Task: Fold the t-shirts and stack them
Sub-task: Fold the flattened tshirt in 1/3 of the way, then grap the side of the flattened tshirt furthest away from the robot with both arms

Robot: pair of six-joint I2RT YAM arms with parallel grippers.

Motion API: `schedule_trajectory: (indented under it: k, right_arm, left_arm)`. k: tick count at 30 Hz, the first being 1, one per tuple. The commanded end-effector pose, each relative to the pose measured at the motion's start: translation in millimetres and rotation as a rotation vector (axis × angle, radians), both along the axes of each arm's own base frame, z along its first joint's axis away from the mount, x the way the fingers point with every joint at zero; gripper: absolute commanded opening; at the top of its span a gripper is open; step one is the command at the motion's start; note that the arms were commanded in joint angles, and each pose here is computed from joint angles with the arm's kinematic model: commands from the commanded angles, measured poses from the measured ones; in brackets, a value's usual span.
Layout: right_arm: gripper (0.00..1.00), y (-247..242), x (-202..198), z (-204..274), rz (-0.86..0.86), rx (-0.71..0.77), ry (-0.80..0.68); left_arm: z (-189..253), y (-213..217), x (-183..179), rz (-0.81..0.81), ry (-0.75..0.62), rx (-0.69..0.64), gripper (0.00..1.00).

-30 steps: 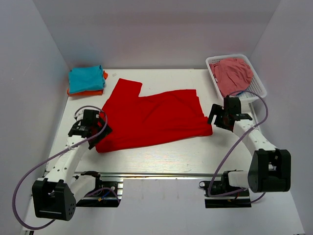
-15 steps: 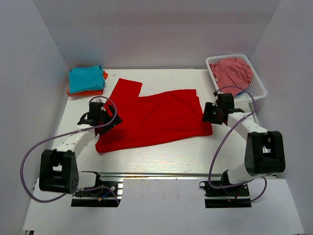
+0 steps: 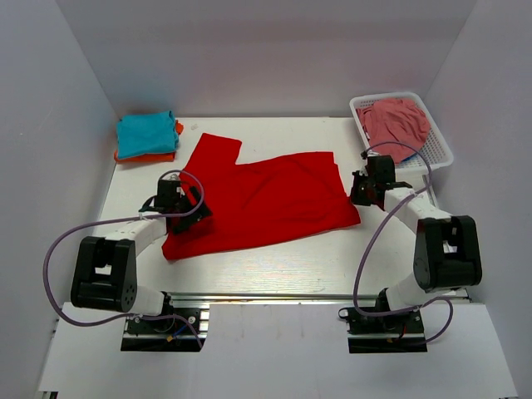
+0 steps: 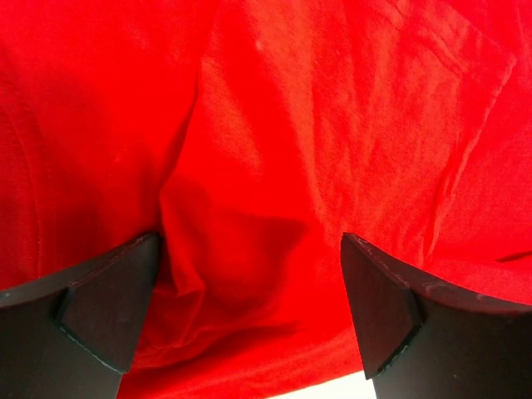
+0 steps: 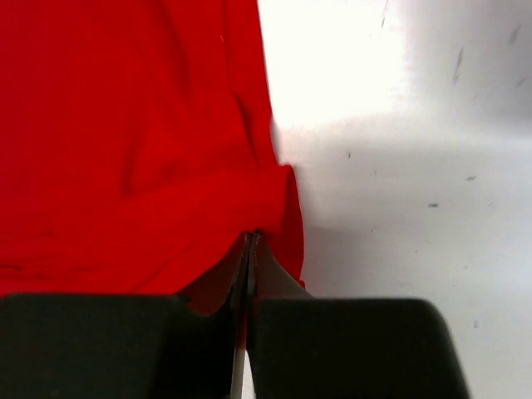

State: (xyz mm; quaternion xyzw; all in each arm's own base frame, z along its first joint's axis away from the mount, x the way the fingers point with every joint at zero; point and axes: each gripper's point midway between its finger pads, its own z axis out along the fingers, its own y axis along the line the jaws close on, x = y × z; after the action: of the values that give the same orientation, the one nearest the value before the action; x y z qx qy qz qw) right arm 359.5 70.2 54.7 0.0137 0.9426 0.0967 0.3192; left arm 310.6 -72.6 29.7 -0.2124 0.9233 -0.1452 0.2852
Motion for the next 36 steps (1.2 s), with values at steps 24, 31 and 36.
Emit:
schedule_trajectory:
  k: [24,31,36]
  right_arm:
    - [0.9,10,49,24,0.038,0.009,-0.1]
    - [0.9,33,85,100,0.139,0.068,-0.281]
    - [0.9,42,116,103,0.162,0.02,-0.295]
  left_arm:
    - [7,40,-11,0.173,0.036,0.165,1.0]
    - [104,43,65,0.127,-0.209,0.232,1.0]
    - [138,41,139,0.052,-0.274,0.314,1.0]
